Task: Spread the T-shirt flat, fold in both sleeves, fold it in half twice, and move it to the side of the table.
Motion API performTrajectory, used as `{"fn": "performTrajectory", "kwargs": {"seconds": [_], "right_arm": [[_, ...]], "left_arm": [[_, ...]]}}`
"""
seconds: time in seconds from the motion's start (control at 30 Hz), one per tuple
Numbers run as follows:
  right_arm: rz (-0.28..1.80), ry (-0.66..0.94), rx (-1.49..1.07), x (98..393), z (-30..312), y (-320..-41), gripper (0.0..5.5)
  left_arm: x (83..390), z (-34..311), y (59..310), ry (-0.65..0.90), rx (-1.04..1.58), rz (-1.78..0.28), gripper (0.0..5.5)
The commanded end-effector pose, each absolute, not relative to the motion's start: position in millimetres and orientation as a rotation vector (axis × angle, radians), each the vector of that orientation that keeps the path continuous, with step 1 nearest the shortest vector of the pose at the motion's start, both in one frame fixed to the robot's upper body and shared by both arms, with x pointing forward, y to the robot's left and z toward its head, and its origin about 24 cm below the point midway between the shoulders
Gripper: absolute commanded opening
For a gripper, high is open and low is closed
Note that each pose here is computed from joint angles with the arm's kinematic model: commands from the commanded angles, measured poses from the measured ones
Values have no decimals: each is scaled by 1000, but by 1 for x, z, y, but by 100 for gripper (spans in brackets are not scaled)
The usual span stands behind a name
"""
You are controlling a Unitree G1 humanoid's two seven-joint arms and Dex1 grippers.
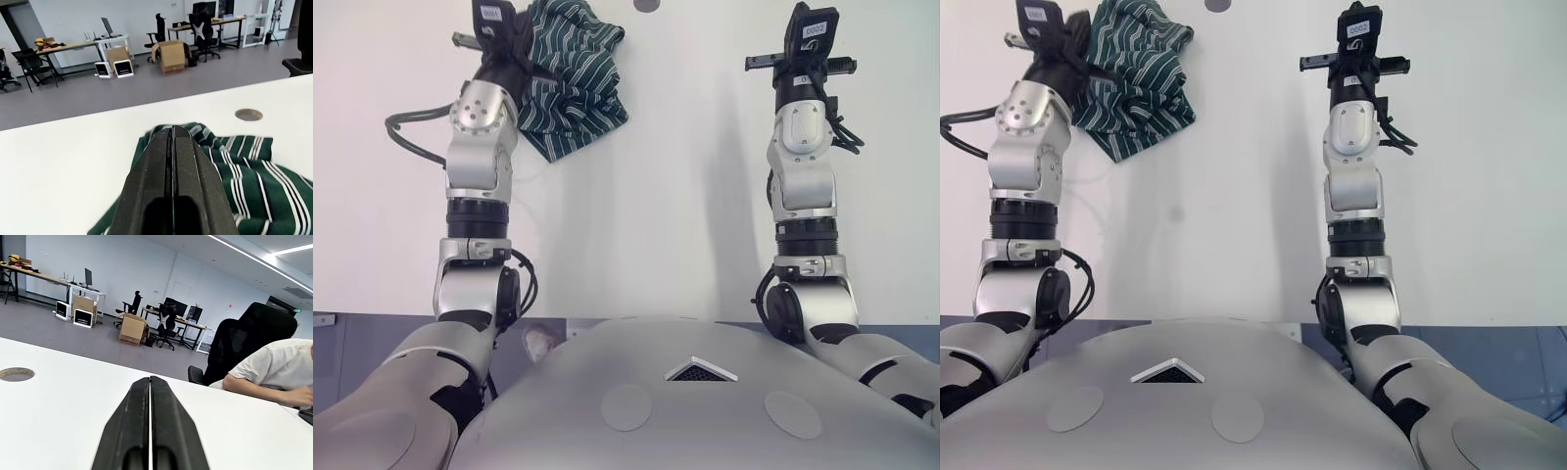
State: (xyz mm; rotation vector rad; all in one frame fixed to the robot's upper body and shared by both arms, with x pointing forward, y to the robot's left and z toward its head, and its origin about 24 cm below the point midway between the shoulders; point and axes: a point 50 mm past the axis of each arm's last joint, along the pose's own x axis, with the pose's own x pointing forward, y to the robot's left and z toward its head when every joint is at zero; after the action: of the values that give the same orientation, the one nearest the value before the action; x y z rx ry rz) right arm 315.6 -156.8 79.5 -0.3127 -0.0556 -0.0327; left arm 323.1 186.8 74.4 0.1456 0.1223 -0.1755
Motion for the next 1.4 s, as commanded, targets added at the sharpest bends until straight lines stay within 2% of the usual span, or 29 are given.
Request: {"fn": "performTrajectory", "kwargs": {"seconds": [0.03, 0.2, 0.3, 0.37, 0.43, 0.53, 0.63, 0.73, 0.83, 0.93, 0.97, 1.0, 1.03, 1.1, 1.17, 1.23, 1.27, 1.33, 1.4], "right_arm": [[65, -87, -318, 326, 93, -143, 3], [106, -68, -311, 325, 88, -135, 3], [192, -55, -330, 324, 88, -123, 0], [199, -33, -360, 321, 82, -128, 0], [189, -9, -368, 321, 77, -132, 0], [183, -3, -352, 324, 79, -128, 0], [232, -10, -374, 322, 79, -117, 0], [205, -10, -380, 322, 79, -127, 0], [191, -24, -395, 325, 87, -141, 0], [149, -41, -384, 335, 102, -161, 0], [140, -53, -364, 341, 110, -165, 0], [144, -64, -348, 345, 116, -166, 0], [179, -73, -333, 348, 121, -163, 0], [288, -76, -305, 345, 125, -153, 20], [468, -54, -282, 336, 123, -128, 60], [685, -6, -208, 321, 113, -88, 103], [772, 24, -189, 314, 107, -70, 122], [890, 87, -176, 307, 93, -39, 159], [969, 216, -224, 306, 73, -20, 200]], "left_arm": [[330, 76, 187, 148, 266, -267, 0], [329, 87, 225, 267, 430, -345, 0], [325, 104, 263, 306, 498, -336, 56], [322, 106, 284, 342, 540, -313, 100], [318, 94, 291, 427, 478, -356, 137], [317, 70, 283, 511, 418, -399, 169], [305, 41, 261, 596, 394, -505, 169], [288, 35, 224, 598, 353, -672, 169], [273, 58, 158, 500, 280, -888, 169], [269, 78, 69, 369, 181, -1084, 169], [275, 92, 49, 282, 171, -1090, 169], [280, 106, 41, 216, 150, -1087, 169], [285, 118, 46, 160, 136, -1076, 169], [296, 136, 78, 111, 112, -1016, 173], [308, 135, 139, 158, 192, -844, 173], [320, 135, 203, 232, 307, -632, 173], [326, 139, 221, 240, 350, -557, 173], [336, 147, 232, 206, 359, -485, 173], [341, 147, 225, 170, 337, -485, 173]]}}
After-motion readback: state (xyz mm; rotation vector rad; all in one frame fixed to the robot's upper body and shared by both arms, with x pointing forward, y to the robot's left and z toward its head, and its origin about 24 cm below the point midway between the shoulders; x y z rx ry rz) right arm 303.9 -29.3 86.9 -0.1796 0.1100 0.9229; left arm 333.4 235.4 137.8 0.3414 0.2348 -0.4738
